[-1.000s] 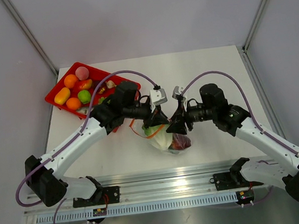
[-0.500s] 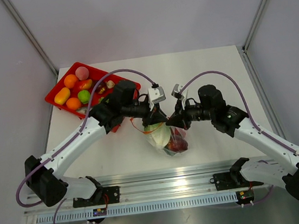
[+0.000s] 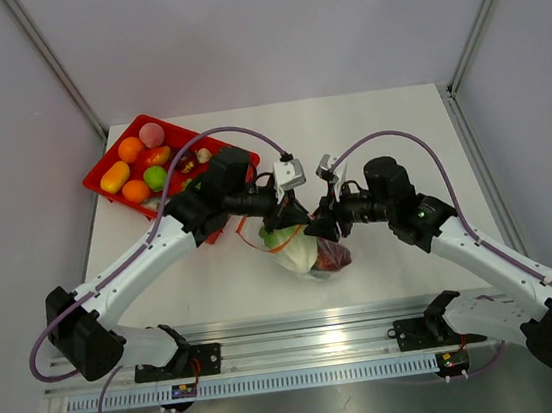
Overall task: Place the food in the zip-top bag and seal the zipper
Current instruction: Zip the zipper food storage bag at the center of the board.
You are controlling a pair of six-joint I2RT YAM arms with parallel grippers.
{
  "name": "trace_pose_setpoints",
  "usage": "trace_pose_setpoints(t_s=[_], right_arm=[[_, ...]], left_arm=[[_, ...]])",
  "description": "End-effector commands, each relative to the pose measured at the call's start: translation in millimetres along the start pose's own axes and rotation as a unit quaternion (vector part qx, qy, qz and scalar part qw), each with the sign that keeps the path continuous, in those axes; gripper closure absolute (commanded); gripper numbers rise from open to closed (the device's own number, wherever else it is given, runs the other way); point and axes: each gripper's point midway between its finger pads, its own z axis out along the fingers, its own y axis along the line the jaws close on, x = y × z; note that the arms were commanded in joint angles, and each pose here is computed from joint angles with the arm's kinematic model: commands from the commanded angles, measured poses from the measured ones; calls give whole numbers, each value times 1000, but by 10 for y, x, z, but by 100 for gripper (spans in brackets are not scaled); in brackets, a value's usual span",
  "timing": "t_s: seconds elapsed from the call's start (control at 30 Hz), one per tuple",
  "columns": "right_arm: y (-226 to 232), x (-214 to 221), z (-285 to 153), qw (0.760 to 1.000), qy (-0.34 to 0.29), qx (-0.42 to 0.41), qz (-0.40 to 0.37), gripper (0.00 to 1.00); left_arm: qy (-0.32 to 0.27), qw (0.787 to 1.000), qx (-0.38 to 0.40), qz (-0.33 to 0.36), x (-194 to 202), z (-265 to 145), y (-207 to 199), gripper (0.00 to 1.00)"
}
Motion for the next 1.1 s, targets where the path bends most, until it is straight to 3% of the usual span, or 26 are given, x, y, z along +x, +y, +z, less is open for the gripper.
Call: trace_pose_setpoints(t_s=[0.0,0.03,0.1,0.13,0.47,1.07], right_arm=[[28,-250,22,999,-30,-7,-17,55],[40,-246,25,999,-31,-10,-17,61],[26,-285,19,999,-39,-5,-19,91],[2,-295,18,999,-42,1,-21,100],[-216,-588,-329,981,-150,120,-16,100],[-168,-666,-541,974,-185,133,-5,100]], left_arm=[[-40,999,19,29,-265,-47,-92,100],[-39,999,17,28,-254,-42,-84,100],[-39,999,19,28,-253,-46,-94,100],[-38,999,19,27,-245,-39,-89,100],[-23,1000,18,9,-66,-17,-39,100],[2,1000,2,-7,143,-11,63,100]])
